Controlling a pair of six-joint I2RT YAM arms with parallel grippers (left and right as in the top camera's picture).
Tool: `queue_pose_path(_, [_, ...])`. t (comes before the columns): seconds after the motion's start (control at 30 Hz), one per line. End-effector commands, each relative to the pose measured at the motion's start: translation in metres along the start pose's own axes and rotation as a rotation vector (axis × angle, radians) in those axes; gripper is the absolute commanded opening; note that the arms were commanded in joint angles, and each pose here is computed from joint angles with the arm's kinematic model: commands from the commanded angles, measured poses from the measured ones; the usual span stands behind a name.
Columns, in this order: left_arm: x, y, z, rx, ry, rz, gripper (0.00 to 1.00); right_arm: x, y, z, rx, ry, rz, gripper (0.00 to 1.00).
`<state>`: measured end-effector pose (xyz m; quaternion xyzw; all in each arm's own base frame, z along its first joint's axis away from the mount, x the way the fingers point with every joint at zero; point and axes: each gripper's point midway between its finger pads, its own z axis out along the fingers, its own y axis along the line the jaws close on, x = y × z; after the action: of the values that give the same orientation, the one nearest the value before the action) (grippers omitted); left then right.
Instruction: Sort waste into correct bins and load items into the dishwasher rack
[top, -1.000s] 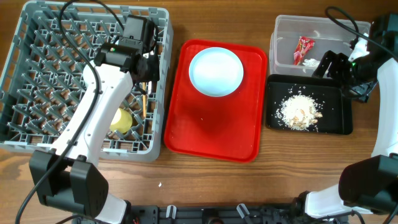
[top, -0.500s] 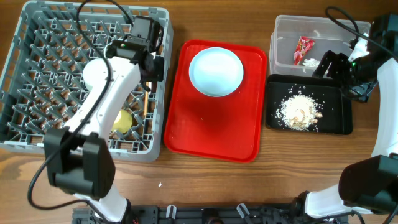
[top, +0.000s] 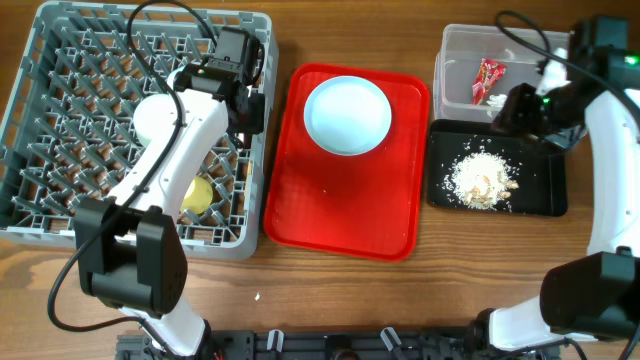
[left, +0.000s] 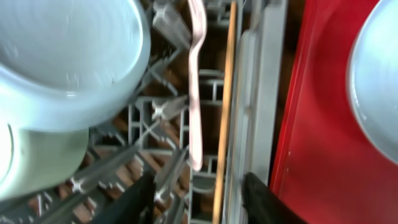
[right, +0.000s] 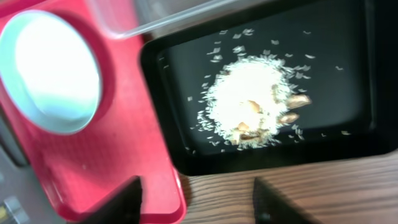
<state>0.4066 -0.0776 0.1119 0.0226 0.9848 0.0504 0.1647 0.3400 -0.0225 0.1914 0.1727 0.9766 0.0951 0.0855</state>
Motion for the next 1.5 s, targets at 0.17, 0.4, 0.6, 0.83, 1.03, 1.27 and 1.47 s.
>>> queue_pose_path(0.17, [0.021,-0.032,-0.006,0.196,0.11,-0.137,0.25,0.049,0.075,0.024,-0.121,0.111,-0.221,0.04])
queue_pose_path(0.4, [0.015,-0.034,-0.015,0.215,0.081,-0.159,0.15,0.1,0.106,0.072,-0.136,0.218,-0.366,0.04])
queue_pose_path(0.6, [0.01,-0.031,-0.033,0.229,0.031,-0.162,0.04,0.135,0.115,0.117,-0.125,0.248,-0.43,0.04])
queue_pose_path(0.83, [0.009,-0.031,-0.036,0.231,0.025,-0.163,0.04,0.159,0.094,0.145,-0.075,0.299,-0.373,0.04])
queue_pose_path(1.03, [0.009,-0.031,-0.036,0.231,0.024,-0.163,0.04,0.167,0.069,0.161,0.019,0.297,-0.343,0.04])
queue_pose_path(1.27, [0.008,-0.031,-0.036,0.231,0.022,-0.163,0.04,0.179,0.056,0.173,0.041,0.313,-0.314,0.05])
queue_pose_path(1.47, [0.009,-0.031,-0.036,0.23,0.025,-0.163,0.04,0.173,0.043,0.173,0.13,0.28,-0.251,0.04])
